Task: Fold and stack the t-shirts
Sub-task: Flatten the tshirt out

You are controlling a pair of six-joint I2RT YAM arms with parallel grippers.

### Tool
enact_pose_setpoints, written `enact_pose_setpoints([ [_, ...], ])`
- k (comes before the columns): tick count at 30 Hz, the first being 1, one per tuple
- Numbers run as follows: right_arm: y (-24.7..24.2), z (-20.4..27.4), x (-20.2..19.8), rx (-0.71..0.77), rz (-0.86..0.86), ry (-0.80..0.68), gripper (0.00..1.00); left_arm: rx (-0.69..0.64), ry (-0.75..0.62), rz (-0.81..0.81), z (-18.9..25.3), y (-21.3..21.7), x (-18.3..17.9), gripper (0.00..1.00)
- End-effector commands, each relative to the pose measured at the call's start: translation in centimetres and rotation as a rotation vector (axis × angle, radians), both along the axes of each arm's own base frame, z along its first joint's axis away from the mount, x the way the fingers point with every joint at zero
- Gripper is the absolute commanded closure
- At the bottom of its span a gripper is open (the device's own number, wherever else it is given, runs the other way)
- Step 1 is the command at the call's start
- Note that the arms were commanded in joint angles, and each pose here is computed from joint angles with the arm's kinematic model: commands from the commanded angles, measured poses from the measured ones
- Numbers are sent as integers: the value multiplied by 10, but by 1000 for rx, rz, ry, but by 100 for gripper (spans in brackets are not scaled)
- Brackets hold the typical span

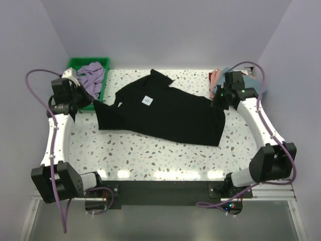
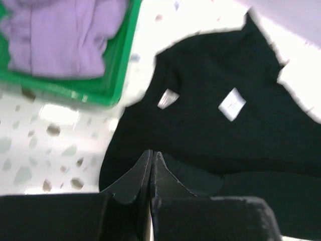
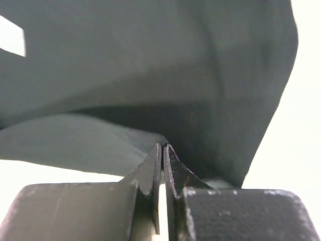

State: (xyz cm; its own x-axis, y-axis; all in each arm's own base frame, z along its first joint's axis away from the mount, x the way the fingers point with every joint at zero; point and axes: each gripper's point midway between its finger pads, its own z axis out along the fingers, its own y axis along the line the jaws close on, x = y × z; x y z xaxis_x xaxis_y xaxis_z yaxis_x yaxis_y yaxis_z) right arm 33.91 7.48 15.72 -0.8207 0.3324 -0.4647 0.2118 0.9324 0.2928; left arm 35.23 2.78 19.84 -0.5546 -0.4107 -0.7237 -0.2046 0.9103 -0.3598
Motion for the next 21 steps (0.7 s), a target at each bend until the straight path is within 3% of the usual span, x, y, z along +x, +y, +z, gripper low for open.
enact_pose_setpoints([
  [1,0,96,23,52,-49,-213,100,-51,-366,11,129,0,52,100],
  [5,5,173,47,108,-83,-377,100,-102,-581,14,221,-1,72,100],
  [9,5,252,55,133,-86,-546,100,-137,-781,-39,313,-12,70,100],
  [15,-10,376,15,120,-82,-900,100,-86,-1128,-114,446,-32,0,100],
  [21,-21,472,-63,129,-60,-1275,100,58,-1468,-122,541,-51,-117,100],
])
